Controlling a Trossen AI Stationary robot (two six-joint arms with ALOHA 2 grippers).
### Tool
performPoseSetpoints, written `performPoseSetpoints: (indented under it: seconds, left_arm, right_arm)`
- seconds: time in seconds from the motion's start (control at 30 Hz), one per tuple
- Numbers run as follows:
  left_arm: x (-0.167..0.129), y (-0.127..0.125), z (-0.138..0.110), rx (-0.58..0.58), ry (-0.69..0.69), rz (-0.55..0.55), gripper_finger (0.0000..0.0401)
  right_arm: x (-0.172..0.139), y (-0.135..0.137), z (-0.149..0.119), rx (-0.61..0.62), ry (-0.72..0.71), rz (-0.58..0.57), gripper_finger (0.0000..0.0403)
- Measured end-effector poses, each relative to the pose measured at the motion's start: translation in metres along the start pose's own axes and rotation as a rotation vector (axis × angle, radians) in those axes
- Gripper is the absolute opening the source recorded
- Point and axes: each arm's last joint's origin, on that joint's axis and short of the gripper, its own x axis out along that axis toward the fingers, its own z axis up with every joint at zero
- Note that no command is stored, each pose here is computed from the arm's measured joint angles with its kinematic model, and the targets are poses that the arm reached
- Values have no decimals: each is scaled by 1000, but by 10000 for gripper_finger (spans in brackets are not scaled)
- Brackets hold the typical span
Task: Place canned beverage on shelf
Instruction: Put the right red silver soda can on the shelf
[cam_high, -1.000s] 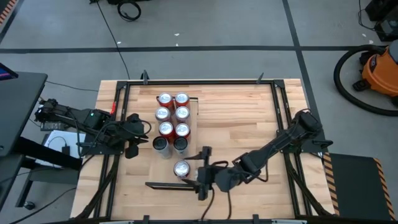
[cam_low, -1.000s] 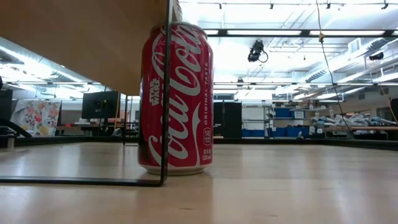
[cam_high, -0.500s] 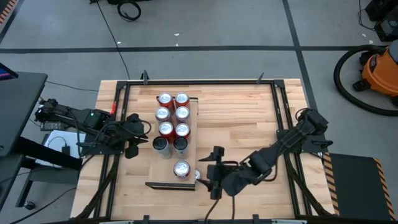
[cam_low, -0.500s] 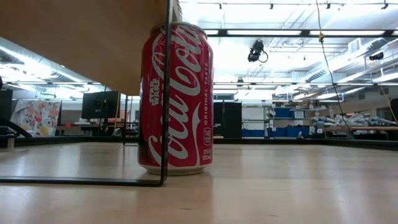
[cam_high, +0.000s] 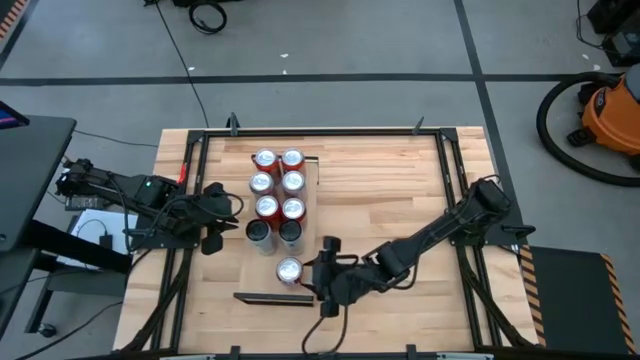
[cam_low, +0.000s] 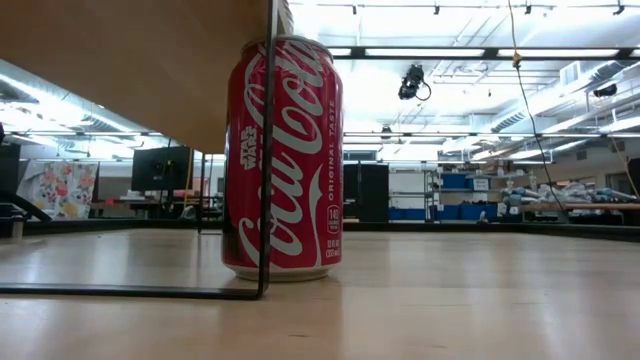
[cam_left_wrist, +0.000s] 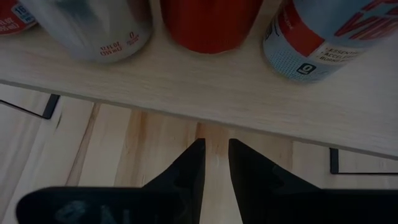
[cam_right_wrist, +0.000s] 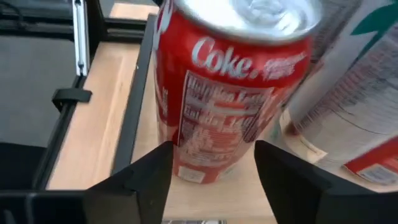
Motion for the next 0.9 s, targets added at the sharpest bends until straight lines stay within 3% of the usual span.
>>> performPoseSetpoints:
  seconds: [0.33, 0.9]
  left_arm:
    - [0, 0, 0, 1, 1, 0, 79]
    - [0, 0, 0, 1, 4, 1, 79]
  right_arm:
    - [29, -8, 0, 21, -41, 35, 188]
    - [50, -14, 0, 64, -98, 22, 185]
